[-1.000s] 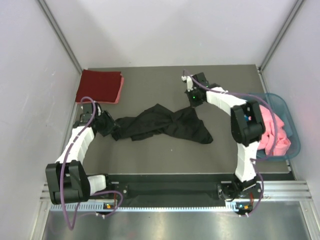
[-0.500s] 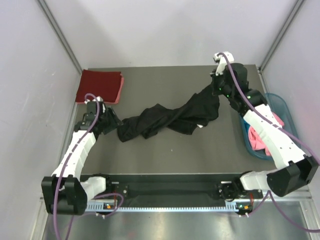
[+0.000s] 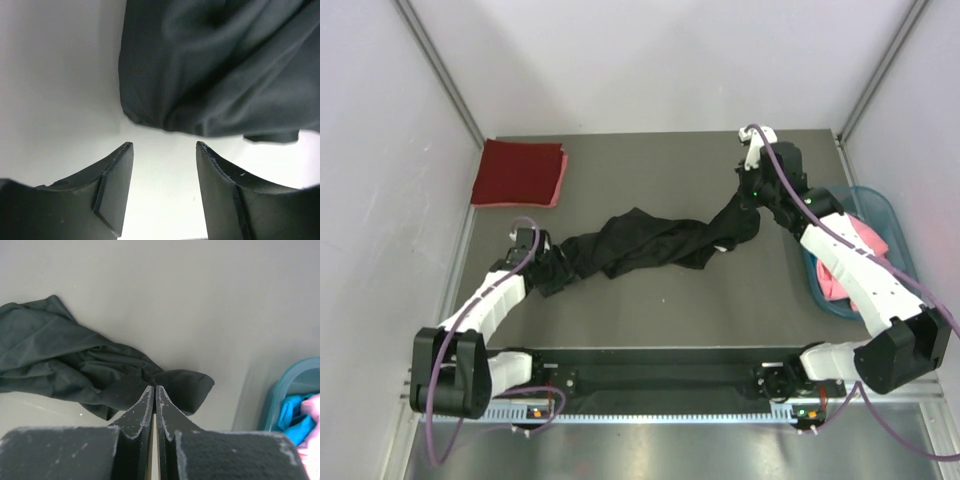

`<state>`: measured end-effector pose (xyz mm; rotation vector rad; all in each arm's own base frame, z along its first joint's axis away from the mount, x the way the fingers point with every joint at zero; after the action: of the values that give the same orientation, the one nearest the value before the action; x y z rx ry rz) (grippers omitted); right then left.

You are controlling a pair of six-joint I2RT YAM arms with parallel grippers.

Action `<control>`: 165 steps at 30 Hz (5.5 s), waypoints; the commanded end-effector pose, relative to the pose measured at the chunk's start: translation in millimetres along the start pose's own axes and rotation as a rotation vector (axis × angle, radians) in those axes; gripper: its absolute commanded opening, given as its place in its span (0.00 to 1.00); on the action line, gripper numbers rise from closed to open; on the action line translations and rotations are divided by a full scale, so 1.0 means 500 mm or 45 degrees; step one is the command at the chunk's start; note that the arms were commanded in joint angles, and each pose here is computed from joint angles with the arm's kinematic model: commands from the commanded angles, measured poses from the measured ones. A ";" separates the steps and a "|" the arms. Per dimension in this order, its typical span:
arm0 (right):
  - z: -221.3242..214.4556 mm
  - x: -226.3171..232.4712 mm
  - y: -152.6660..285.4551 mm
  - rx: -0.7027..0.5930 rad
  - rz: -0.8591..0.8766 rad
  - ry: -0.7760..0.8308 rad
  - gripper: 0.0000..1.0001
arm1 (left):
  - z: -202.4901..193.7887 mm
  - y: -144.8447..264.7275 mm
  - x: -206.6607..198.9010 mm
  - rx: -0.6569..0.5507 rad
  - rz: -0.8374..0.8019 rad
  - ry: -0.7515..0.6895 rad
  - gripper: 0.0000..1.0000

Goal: Fold and stack the t-shirts
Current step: Flatten the tshirt out

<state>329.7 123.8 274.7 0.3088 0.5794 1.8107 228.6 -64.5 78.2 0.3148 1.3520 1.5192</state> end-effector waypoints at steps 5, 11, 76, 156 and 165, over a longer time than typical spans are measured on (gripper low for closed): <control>0.034 0.007 0.024 -0.124 0.028 -0.045 0.00 | 0.086 -0.032 -0.048 -0.196 -0.033 0.020 0.56; 0.057 -0.002 0.055 -0.192 0.002 -0.064 0.00 | 0.084 -0.051 -0.074 -0.125 -0.068 0.012 0.13; 0.195 -0.159 0.629 -0.950 -0.420 -0.271 0.00 | 0.319 0.335 -0.342 -0.296 -0.269 -0.331 0.00; 0.061 -0.097 0.204 -0.375 -0.308 -0.255 0.00 | -0.291 0.042 -0.315 0.114 -0.193 -0.640 0.00; 0.075 -0.116 0.220 -0.414 -0.379 -0.295 0.00 | -0.121 0.201 -0.366 -0.267 -0.162 -0.637 0.00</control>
<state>275.7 62.6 340.9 0.2467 0.2576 1.5676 199.0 -260.9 188.0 0.4581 0.9033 1.2237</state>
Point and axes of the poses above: each gripper's point midway between its finger pads, its own y axis back along the fingers, its own x axis along the line the jaws close on, z = x × y, the point moved 4 cm from there along y, back along the fingers, and after that the axes turned 3 degrees about y, right-handed, at the moved point
